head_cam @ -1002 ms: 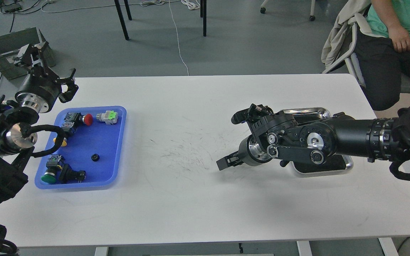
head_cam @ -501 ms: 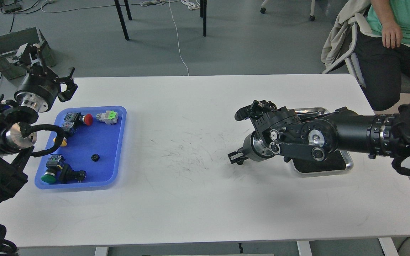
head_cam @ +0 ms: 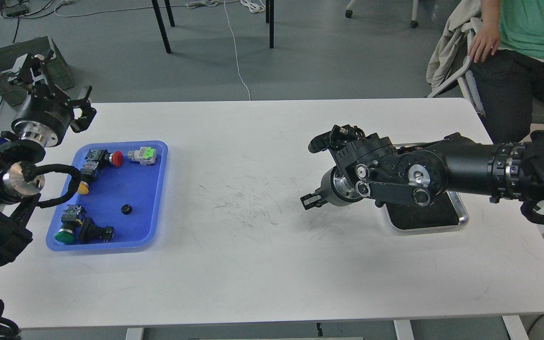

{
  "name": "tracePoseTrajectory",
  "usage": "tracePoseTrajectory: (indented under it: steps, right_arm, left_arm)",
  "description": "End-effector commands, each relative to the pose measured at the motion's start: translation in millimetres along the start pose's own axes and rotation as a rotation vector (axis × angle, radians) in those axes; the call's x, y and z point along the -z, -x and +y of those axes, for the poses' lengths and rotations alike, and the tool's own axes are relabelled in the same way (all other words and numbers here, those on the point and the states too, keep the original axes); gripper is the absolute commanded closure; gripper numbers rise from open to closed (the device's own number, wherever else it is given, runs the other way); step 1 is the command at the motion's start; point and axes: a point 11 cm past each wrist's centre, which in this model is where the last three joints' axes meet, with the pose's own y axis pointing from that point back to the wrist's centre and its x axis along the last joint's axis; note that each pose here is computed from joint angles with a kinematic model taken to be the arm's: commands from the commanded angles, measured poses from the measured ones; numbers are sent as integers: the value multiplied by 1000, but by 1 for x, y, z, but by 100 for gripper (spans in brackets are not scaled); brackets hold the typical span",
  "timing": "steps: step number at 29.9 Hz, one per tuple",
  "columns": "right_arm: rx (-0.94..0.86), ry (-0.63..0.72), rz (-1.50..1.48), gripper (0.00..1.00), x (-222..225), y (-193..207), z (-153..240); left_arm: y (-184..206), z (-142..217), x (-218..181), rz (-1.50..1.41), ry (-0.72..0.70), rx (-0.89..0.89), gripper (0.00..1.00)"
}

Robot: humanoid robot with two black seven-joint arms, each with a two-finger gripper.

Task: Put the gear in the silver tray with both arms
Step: 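Lift the gear with the right gripper and pull it back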

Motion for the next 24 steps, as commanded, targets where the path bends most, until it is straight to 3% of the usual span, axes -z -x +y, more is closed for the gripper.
tracePoseTrajectory:
  steps: [1,5,9,15,19,24]
  right_arm:
    - [-137,-1,-13,98,-11,-53,50]
    - [-316,-65,-85,98,-19,-106,114]
    - [-524,-234,-182,98,-10,-149,171]
    - [-584,-418,-295,99,10,-158,180]
    - [-582,-427,-297,98,7,-154,182]
    - [-609,-371,-327,99,-38,-137,203]
  left_arm:
    - [-2,0,-2,-6,0,-3,3]
    - [-3,0,-4,-12,1,-8,3]
    - [-7,1,-8,-19,6,-19,3]
    - [-7,0,-9,-23,7,-19,3]
    - [-9,1,-11,-31,6,-23,3]
    - [-12,1,-13,-42,5,-29,3]
